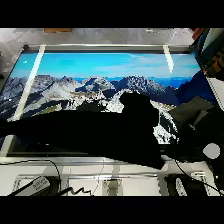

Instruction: Fold the clothes and pants, and hang the long-sleeved shirts on hangers.

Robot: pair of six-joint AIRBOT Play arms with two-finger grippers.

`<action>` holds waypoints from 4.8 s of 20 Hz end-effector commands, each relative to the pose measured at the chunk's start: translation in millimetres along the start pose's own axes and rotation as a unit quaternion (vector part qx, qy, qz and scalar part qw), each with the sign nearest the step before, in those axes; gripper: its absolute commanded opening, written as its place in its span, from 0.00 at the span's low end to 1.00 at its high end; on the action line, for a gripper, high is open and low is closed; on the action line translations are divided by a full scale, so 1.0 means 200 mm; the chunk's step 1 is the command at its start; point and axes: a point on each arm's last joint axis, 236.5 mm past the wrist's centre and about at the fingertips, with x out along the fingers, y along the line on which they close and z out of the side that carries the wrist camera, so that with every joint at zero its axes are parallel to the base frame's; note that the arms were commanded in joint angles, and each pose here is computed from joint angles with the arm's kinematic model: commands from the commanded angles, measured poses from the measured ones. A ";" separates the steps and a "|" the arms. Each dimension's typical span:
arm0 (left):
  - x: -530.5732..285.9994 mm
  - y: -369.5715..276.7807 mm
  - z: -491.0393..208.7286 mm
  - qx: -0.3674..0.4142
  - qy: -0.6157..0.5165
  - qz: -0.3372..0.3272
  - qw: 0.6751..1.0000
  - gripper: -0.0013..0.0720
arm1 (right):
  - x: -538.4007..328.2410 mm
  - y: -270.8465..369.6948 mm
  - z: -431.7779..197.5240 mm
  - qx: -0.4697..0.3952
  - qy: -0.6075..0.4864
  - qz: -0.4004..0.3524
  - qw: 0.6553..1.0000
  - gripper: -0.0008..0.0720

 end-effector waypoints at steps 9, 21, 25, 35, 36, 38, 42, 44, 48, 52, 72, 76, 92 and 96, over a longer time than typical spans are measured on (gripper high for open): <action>0.03 -0.01 -0.05 0.000 0.023 -0.007 1.000 0.03 | -0.04 0.32 -0.01 -0.149 -0.003 0.140 0.979 0.82; 0.03 -0.04 -0.06 -0.009 0.026 -0.018 0.999 0.03 | 0.00 0.38 0.39 -0.228 -0.093 0.093 0.965 0.79; 0.03 -0.04 -0.06 -0.009 0.026 -0.019 0.999 0.03 | 0.15 0.60 0.53 -0.346 -0.090 0.057 0.932 0.78; 0.03 -0.04 -0.06 -0.011 0.026 -0.019 0.999 0.03 | 0.58 1.04 0.74 -0.574 -0.139 -0.029 0.807 0.88; 0.03 -0.04 -0.06 -0.011 0.026 -0.019 0.999 0.03 | 0.59 1.05 0.77 -0.576 -0.150 -0.031 0.803 0.88; 0.03 -0.04 -0.06 -0.011 0.026 -0.019 0.999 0.03 | 0.63 1.04 0.75 -0.579 -0.138 -0.032 0.803 0.88; 0.03 -0.04 -0.06 -0.011 0.026 -0.019 0.999 0.03 | 0.74 0.98 0.70 -0.627 -0.104 -0.054 0.770 0.87; 0.03 -0.04 -0.06 -0.011 0.028 -0.020 0.999 0.03 | 0.77 0.93 0.74 -0.645 -0.097 -0.081 0.754 0.73; 0.03 -0.04 -0.06 -0.011 0.028 -0.020 0.999 0.03 | 0.71 0.91 0.85 -0.655 -0.118 -0.119 0.737 0.41; 0.03 -0.04 -0.06 -0.011 0.028 -0.020 0.999 0.03 | 0.57 1.05 0.99 -0.660 -0.151 -0.131 0.725 0.05; 0.03 -0.04 -0.07 -0.011 0.030 -0.021 0.999 0.03 | -0.24 -0.13 1.36 -0.126 -0.082 -0.163 0.975 0.05; 0.03 -0.05 -0.09 -0.011 0.040 -0.024 0.999 0.03 | -0.12 -0.18 1.19 -0.101 -0.062 -0.101 0.988 0.05; -0.51 -1.68 0.29 0.146 -0.100 -0.354 0.918 0.97 | -0.22 -0.04 1.12 -0.120 -0.126 -0.062 0.983 0.05; -0.75 -2.46 -0.14 0.290 -0.094 -0.431 0.849 0.96 | -0.22 0.02 1.12 -0.116 -0.131 -0.039 0.984 0.05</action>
